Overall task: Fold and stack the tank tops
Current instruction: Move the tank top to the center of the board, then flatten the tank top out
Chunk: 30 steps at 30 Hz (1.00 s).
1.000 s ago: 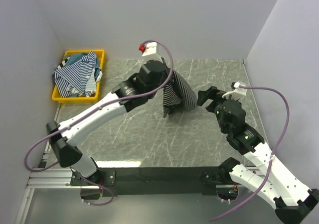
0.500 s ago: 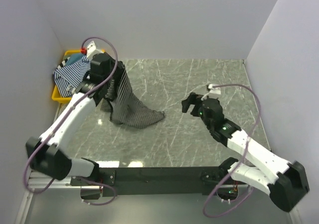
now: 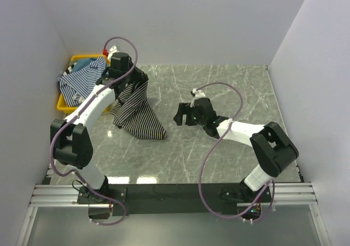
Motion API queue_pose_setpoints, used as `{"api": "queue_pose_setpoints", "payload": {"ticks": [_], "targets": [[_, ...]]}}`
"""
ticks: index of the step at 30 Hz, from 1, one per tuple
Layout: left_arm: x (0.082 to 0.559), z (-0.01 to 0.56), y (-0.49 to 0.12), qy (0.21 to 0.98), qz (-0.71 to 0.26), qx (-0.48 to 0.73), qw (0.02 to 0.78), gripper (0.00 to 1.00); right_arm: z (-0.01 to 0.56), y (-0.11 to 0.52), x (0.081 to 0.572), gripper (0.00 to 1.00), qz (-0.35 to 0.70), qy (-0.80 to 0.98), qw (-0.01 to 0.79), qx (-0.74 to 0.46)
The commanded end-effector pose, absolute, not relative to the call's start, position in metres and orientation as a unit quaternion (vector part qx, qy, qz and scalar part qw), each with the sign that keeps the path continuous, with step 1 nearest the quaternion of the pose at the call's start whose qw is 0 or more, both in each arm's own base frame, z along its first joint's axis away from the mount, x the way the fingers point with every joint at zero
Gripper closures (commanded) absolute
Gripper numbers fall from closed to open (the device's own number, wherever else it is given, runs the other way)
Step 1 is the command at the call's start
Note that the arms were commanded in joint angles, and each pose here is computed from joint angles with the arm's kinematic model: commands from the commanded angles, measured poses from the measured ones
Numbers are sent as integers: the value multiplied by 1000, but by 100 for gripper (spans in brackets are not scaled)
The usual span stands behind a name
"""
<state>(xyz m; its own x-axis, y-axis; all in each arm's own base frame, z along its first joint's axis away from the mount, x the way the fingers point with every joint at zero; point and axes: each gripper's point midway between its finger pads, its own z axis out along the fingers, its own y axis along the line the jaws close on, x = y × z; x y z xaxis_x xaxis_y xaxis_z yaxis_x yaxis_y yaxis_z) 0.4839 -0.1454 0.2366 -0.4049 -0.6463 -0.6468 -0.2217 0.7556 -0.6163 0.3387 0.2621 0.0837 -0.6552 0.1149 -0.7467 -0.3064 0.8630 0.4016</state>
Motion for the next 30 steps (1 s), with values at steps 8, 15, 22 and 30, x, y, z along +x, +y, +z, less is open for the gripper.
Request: {"api": "queue_pose_setpoints", "payload": {"ticks": [8, 15, 22, 30], "targets": [[489, 261, -136, 797, -231, -266, 490, 36, 105, 344, 310, 16, 328, 839, 414, -133], [454, 284, -122, 785, -229, -278, 505, 27, 87, 375, 293, 24, 320, 847, 392, -163], [411, 277, -123, 789, -256, -275, 486, 28, 72, 381, 300, 52, 299, 864, 377, -149], [335, 201, -153, 814, -274, -271, 434, 35, 121, 382, 310, 100, 294, 861, 396, -127]]}}
